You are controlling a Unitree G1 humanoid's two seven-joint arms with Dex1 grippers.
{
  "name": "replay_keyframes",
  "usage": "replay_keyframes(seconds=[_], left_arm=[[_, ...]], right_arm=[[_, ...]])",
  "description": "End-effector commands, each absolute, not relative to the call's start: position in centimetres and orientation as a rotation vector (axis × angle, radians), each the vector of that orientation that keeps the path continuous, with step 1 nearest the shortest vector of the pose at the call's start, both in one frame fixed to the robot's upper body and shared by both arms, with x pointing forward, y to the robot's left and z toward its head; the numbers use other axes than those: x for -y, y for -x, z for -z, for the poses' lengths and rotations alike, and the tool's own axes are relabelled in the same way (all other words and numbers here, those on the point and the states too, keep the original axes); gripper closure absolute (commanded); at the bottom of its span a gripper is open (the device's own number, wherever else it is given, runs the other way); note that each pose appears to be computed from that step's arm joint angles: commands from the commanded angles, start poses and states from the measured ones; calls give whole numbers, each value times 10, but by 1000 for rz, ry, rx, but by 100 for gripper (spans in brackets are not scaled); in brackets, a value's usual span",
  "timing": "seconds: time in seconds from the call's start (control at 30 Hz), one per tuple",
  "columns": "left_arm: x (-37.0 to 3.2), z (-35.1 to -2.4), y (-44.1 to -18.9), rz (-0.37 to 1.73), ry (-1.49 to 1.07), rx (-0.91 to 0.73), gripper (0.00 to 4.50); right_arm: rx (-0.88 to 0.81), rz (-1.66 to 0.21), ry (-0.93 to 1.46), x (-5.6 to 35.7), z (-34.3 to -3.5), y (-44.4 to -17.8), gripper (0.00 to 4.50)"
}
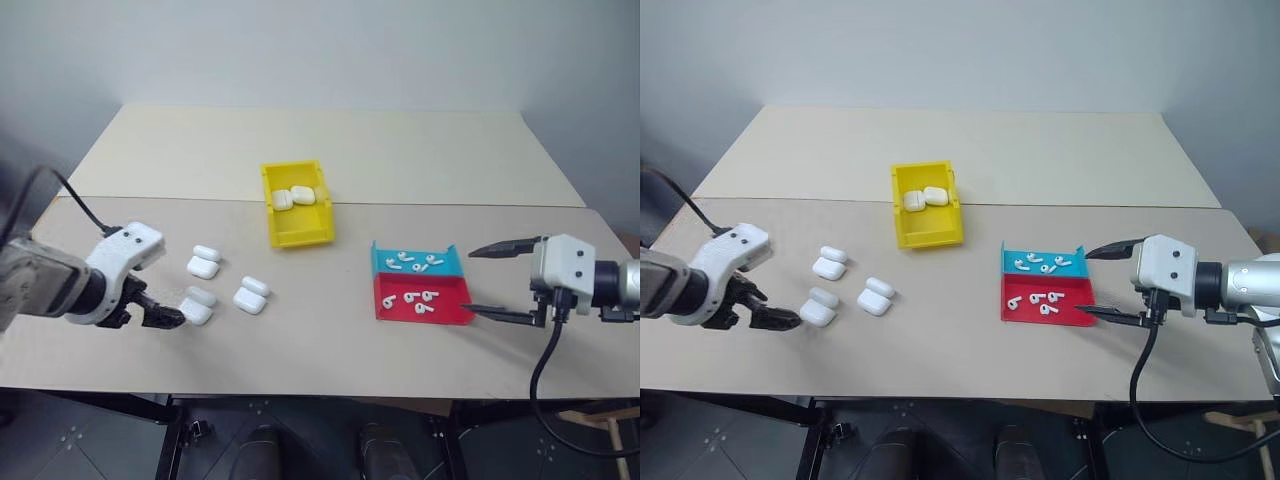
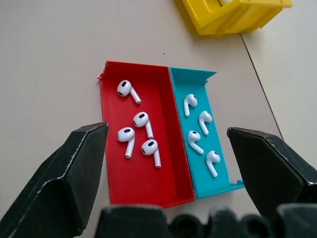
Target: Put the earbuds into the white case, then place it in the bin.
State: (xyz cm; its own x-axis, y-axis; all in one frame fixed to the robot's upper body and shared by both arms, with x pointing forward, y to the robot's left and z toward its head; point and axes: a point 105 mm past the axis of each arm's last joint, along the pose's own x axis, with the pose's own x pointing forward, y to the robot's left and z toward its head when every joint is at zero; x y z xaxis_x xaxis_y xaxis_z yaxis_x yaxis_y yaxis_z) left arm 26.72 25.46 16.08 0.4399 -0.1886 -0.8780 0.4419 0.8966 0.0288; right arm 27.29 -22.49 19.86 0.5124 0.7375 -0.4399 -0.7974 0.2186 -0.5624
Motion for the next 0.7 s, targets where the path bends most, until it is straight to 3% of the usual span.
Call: replay_keyframes(seconds=[0.03, 0.7], left_arm=[[-257, -159, -273, 356, -267, -1050, 0], [-231, -136, -299, 375, -332, -1126, 0]], right_arm=[[-46, -1044, 853, 225, -207, -271, 2], [-42, -1000, 827, 222, -198, -264, 2]])
